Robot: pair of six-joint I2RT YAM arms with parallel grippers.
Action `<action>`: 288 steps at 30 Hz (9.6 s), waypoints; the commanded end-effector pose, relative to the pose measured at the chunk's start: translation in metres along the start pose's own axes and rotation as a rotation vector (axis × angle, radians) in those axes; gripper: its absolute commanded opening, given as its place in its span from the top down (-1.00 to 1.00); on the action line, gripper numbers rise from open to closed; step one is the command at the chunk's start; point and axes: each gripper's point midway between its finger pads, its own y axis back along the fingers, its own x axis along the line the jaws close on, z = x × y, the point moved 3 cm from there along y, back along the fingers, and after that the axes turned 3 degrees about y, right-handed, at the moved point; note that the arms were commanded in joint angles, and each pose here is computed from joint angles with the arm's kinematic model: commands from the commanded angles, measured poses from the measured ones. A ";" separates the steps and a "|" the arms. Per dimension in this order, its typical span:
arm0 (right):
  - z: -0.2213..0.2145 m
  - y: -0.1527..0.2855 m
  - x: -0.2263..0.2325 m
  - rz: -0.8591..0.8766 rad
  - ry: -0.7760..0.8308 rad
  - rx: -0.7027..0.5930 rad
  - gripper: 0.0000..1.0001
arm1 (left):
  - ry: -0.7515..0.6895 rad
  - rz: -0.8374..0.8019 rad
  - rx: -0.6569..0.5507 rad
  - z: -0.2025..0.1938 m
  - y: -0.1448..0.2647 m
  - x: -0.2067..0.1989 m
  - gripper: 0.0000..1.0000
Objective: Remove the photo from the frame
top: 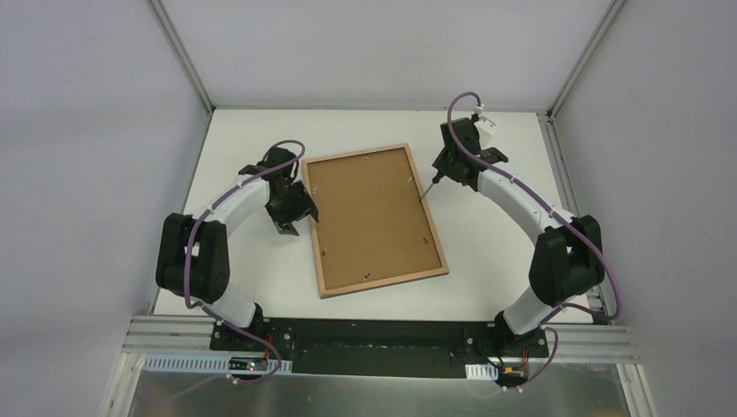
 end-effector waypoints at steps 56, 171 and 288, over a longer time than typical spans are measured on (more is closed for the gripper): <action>0.038 -0.055 0.132 0.080 0.265 -0.361 1.00 | -0.158 0.208 0.275 -0.014 -0.064 0.050 1.00; 0.049 -0.057 0.097 -0.044 0.225 -0.514 1.00 | -0.119 0.245 0.378 -0.025 -0.058 0.050 1.00; -0.094 0.203 0.013 0.969 0.046 0.973 -0.82 | -1.229 -0.841 0.215 -0.186 0.135 -0.129 1.00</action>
